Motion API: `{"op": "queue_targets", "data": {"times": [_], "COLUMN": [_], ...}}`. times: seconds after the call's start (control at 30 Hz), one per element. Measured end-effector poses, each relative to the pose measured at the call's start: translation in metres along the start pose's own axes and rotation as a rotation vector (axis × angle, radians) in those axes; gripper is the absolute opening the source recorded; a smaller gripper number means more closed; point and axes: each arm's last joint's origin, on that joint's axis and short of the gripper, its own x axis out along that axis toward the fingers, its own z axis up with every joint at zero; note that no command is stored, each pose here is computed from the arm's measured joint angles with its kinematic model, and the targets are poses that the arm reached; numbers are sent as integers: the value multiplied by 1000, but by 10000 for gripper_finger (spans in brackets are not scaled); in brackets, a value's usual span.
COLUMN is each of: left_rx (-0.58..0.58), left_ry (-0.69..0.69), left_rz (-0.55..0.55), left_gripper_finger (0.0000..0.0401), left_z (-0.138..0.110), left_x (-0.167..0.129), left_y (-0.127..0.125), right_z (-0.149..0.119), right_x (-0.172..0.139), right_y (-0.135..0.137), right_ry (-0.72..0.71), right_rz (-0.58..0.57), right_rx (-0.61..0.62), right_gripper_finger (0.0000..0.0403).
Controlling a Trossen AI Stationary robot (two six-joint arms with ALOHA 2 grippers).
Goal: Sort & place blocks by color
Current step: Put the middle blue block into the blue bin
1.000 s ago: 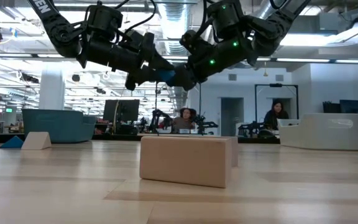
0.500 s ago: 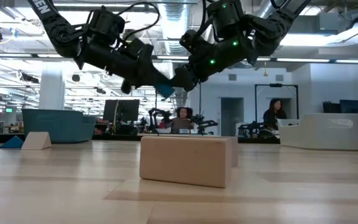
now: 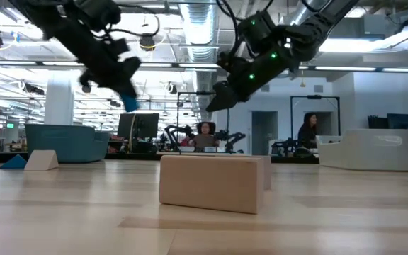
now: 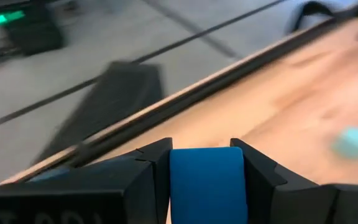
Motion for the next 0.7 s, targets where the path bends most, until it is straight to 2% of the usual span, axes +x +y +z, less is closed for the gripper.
{"op": "queue_targets", "data": {"times": [0.13, 0.33, 0.57, 0.7], "left_rx": [-44, -98, -163, -212], "left_ry": [59, 107, 206, 220], "left_rz": [185, 381, 403, 419], "left_gripper_finger": [113, 114, 115, 116], "left_z": [-13, -29, -65, -70], "left_x": [-12, -14, -1, 0], "left_y": [16, 27, 40, 44], "right_z": [-8, -18, -21, -18], "right_x": [7, 11, 9, 3], "right_y": [-19, -33, -26, -14], "right_ry": [14, 74, 110, 115], "right_rz": [121, 197, 356, 434], "right_rx": [119, 219, 260, 227], "right_gripper_finger": [235, 235, 235, 235]}}
